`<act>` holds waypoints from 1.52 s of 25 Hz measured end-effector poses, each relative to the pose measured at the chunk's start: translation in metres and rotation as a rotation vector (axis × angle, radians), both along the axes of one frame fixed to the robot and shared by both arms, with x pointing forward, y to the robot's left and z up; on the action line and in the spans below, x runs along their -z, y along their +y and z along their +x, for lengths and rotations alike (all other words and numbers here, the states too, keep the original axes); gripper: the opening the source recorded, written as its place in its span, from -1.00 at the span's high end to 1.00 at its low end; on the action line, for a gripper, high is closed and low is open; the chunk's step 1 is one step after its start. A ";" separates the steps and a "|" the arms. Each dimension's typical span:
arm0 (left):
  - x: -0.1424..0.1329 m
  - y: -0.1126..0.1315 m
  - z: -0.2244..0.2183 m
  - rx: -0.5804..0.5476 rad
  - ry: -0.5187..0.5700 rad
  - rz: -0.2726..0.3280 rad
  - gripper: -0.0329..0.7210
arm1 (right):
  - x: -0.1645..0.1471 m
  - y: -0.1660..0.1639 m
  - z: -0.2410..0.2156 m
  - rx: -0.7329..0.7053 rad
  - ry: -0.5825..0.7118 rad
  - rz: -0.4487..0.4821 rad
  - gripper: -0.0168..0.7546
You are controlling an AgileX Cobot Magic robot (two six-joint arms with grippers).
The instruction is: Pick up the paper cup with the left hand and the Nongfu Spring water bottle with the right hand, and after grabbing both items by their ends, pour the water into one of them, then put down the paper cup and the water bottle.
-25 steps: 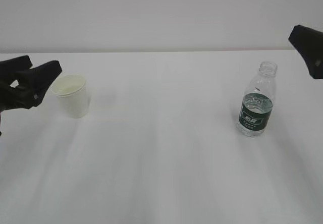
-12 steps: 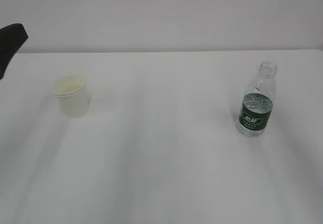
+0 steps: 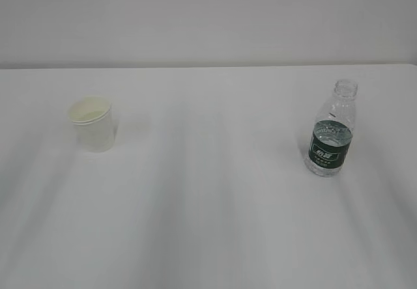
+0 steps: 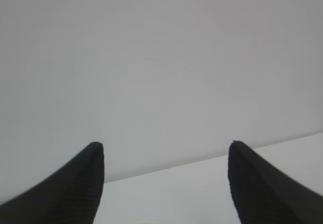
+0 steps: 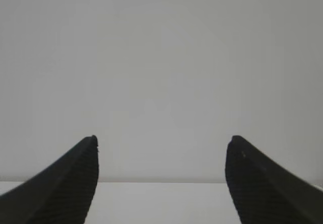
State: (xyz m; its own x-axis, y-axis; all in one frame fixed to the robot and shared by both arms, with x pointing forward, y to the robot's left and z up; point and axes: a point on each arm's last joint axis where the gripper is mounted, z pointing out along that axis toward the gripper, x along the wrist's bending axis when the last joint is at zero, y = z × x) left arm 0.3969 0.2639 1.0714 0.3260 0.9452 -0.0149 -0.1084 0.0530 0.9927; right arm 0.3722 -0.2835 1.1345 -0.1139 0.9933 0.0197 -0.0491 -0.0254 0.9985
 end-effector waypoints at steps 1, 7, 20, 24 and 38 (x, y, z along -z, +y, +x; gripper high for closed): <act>-0.003 0.001 -0.004 -0.009 -0.005 -0.004 -0.54 | -0.001 -0.001 -0.004 0.006 -0.001 0.000 -0.57; -0.012 0.008 -0.028 -0.060 -0.021 -0.002 -0.52 | -0.005 -0.008 -0.032 0.044 -0.017 0.009 -0.57; -0.027 0.032 -0.081 -0.256 0.008 0.023 -0.51 | -0.025 -0.020 -0.075 0.123 -0.021 0.027 -0.57; -0.044 0.039 -0.097 -0.311 -0.002 0.005 -0.48 | -0.031 -0.023 -0.081 0.150 0.022 0.013 -0.57; -0.067 0.039 -0.138 -0.264 0.314 0.025 -0.44 | -0.018 -0.012 -0.097 0.011 0.367 -0.003 -0.47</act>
